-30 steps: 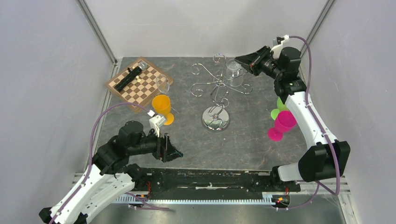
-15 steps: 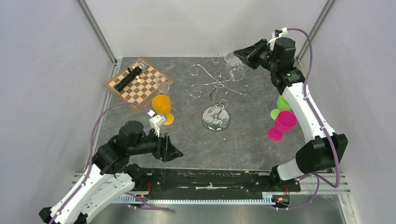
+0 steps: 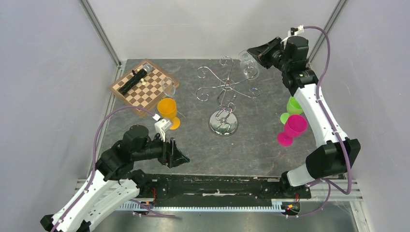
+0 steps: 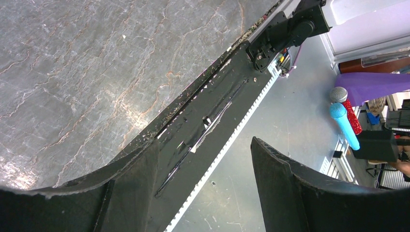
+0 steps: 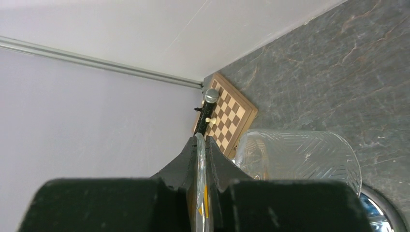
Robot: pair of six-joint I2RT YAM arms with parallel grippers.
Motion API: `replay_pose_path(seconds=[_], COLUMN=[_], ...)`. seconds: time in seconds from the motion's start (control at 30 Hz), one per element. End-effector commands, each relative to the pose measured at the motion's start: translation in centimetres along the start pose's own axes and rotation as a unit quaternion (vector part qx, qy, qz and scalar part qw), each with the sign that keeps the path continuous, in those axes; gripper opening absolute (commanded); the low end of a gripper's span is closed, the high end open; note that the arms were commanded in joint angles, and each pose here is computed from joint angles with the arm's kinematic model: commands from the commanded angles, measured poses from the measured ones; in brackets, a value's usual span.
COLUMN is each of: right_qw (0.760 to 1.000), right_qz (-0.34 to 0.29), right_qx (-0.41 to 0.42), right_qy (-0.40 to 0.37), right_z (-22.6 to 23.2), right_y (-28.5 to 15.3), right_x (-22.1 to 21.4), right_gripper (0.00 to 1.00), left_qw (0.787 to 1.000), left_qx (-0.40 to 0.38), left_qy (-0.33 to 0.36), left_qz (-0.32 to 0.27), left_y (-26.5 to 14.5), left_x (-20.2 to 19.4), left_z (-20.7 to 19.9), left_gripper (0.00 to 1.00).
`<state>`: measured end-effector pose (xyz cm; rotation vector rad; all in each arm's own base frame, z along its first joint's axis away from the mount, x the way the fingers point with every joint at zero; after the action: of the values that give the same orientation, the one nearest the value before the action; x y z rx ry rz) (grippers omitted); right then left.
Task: Take the wine glass off the wine glass rack
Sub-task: Pick up the wine glass from the wine rack.
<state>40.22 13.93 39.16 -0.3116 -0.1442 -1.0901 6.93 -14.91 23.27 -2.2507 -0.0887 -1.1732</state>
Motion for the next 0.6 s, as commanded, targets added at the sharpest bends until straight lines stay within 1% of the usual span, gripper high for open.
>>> replay_pose_path(seconds=[0.0, 0.27, 0.43, 0.57], right_qw=[0.995, 0.989, 0.985, 0.984], right_qz=[-0.062, -0.111, -0.13, -0.129], right_qx=[0.07, 0.071, 0.076, 0.086], right_qy=[-0.04, -0.071, -0.086, -0.093], right_z=[4.5, 4.0, 3.7, 3.3], right_y=[-3.2, -7.9, -11.0, -13.1], right_x=[2.5, 3.5, 3.0, 1.9], right_gripper=[0.0, 0.0, 0.0, 0.0], left_qw=[1.0, 1.0, 1.0, 1.0], left_qx=[-0.004, -0.008, -0.009, -0.003], left_qy=[-0.005, -0.005, -0.005, -0.008], left_qz=[-0.012, -0.008, -0.009, -0.012], left_y=[0.1, 0.2, 0.2, 0.2], left_x=[0.5, 0.4, 0.5, 0.5], left_z=[-0.2, -0.2, -0.3, -0.2], left_gripper=[0.76, 0.76, 0.76, 0.76])
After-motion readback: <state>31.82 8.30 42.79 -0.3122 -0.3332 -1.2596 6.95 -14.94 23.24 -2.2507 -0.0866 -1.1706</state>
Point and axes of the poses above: each gripper's point midway between its finger pads, its own y axis out along the fingers, its own z axis along the line the jaws close on, x = y × z, the point moved 5 cm from there along -y, back along the fingers, and after that the axes turned 13 degrees about y, right-handed, at the moved point
